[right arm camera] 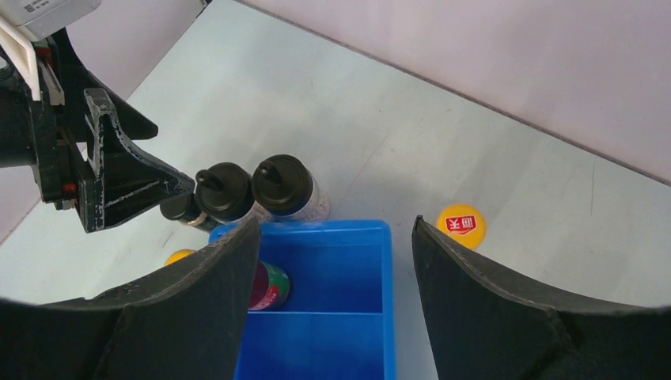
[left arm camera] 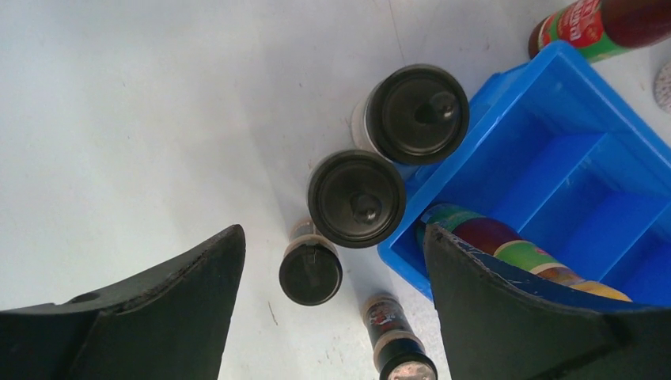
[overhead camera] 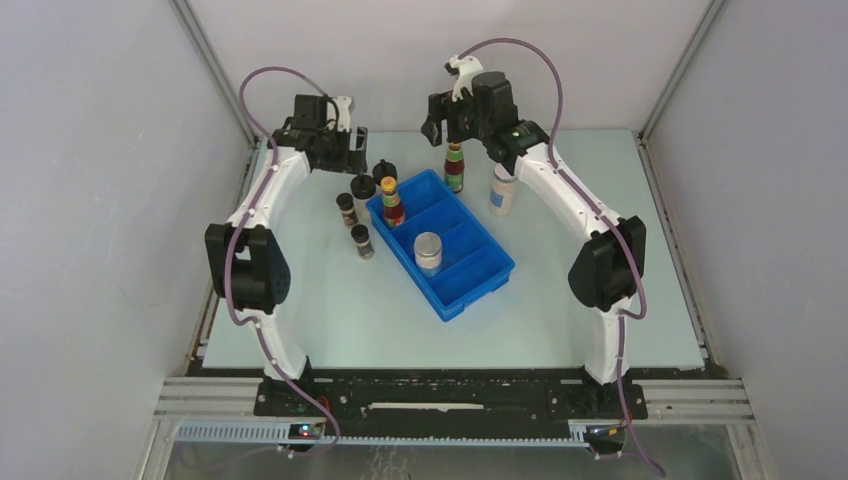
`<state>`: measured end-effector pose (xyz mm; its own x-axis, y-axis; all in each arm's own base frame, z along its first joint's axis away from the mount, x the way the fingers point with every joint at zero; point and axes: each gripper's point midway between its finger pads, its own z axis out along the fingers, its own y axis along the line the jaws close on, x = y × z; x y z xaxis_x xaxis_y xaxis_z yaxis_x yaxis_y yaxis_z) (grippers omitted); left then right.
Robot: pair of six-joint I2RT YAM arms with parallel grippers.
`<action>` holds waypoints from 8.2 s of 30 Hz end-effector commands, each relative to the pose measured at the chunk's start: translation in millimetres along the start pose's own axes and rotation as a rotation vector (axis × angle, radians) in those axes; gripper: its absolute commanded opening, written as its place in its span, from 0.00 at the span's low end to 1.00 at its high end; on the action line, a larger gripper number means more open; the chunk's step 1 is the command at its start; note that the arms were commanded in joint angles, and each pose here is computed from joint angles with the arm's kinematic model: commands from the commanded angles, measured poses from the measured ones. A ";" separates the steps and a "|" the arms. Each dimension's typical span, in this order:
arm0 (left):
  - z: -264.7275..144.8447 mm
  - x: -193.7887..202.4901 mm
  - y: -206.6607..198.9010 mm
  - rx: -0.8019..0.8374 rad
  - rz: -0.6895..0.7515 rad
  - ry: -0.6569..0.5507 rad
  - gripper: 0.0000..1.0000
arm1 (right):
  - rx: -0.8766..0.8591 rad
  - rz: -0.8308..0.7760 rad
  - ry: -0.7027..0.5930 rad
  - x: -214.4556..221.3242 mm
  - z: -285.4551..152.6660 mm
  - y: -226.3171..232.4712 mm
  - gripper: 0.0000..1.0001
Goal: Organize the condiment bottles
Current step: Pick up the bottle from the center of the board, then place the bottle in the storage box.
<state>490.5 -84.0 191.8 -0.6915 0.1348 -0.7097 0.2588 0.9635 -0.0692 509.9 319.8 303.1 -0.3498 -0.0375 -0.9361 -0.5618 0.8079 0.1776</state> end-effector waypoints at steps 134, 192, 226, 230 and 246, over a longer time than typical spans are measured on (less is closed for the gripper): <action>29.9 24.7 -8.9 -0.131 0.037 0.074 0.00 | 0.015 0.010 -0.116 -33.2 -36.1 -10.4 0.79; -194.6 -41.0 -111.0 -0.251 0.200 -0.323 0.00 | 0.049 0.026 -0.262 -51.1 -159.7 25.1 0.79; -141.4 19.7 -197.3 -0.024 0.242 -0.189 0.00 | 0.119 0.063 -0.264 -32.9 -178.5 -4.9 0.79; -131.7 25.5 -199.5 -0.024 0.249 -0.165 0.00 | 0.122 0.063 -0.266 -33.2 -178.8 -6.9 0.79; -93.7 30.7 -203.3 0.032 0.199 -0.102 0.00 | 0.133 0.063 -0.264 -32.6 -176.4 -16.7 0.79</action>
<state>337.3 -245.4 235.0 -0.5841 0.3847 -0.7147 0.4251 0.8951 0.1344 399.8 208.7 362.8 -0.2194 0.1138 -0.9690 -0.4285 0.8810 0.2005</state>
